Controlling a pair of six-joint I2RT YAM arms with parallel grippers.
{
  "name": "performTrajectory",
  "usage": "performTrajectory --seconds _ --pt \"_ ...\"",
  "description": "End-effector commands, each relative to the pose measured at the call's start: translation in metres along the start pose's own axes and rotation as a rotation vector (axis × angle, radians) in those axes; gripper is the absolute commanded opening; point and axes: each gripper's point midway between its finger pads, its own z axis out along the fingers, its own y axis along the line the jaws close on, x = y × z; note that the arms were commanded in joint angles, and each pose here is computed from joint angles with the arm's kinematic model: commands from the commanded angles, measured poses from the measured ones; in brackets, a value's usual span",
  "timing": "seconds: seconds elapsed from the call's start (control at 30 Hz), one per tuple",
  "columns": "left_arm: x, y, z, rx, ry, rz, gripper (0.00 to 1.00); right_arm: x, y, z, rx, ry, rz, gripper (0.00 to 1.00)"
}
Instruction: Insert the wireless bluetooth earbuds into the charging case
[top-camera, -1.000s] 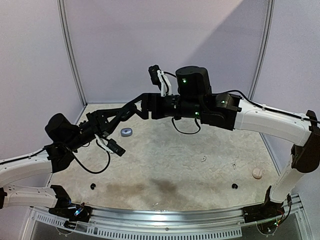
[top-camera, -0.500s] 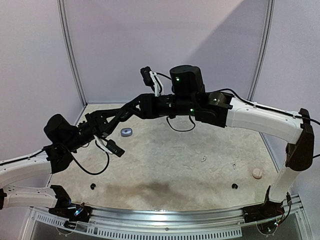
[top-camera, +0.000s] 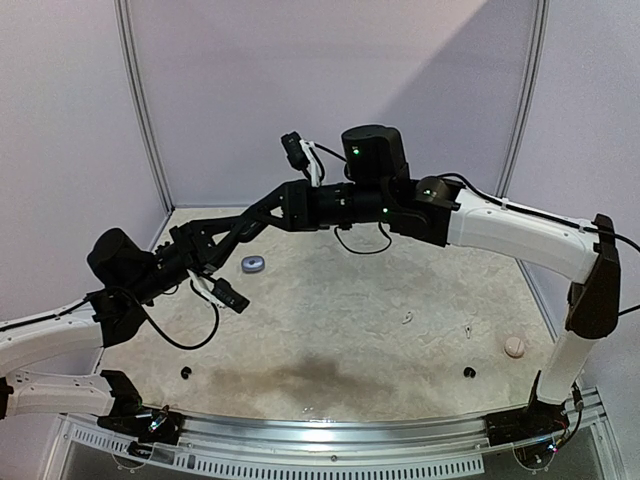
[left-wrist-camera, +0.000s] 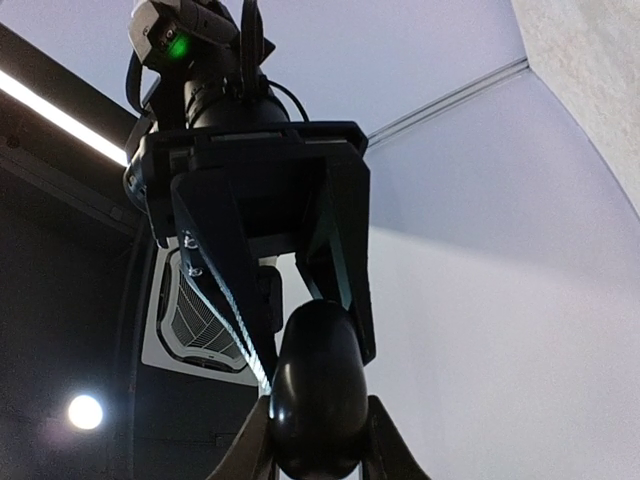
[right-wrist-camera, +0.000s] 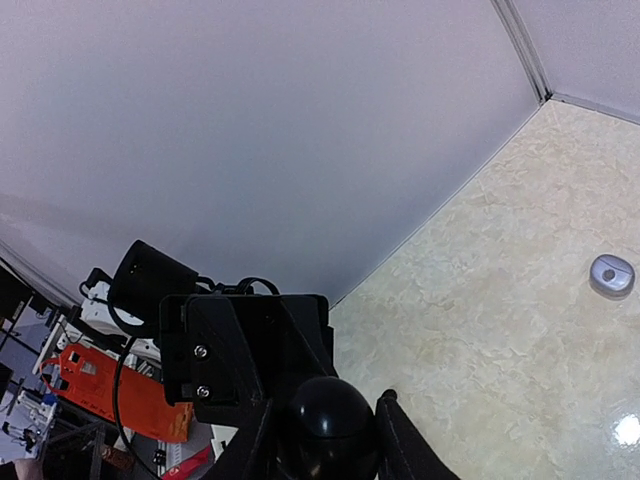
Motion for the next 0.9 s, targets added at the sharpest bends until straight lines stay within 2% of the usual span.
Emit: performTrajectory --seconds 0.0,0.13,0.27,0.4,0.63,0.77,0.87 --pt "-0.005 0.001 0.003 0.003 -0.016 0.075 0.00 0.023 -0.003 0.016 -0.056 0.101 0.101 0.33" --pt "-0.004 0.000 0.004 0.009 -0.014 0.082 0.00 0.021 -0.009 0.015 -0.067 0.097 0.147 0.28" --pt "-0.005 -0.001 0.004 0.010 -0.020 0.082 0.00 0.019 -0.004 0.015 -0.098 0.092 0.167 0.15" --pt "-0.004 -0.001 0.006 0.012 -0.017 0.087 0.00 0.025 0.003 0.019 -0.153 0.135 0.193 0.28" --pt "-0.002 0.000 0.007 0.014 -0.014 0.092 0.00 0.032 -0.005 0.024 -0.136 0.157 0.229 0.28" --pt "-0.003 -0.001 0.007 0.015 -0.019 0.097 0.00 0.032 -0.004 0.025 -0.142 0.156 0.234 0.39" --pt "-0.003 -0.001 0.007 0.017 -0.019 0.096 0.00 0.032 -0.004 0.024 -0.143 0.157 0.239 0.40"
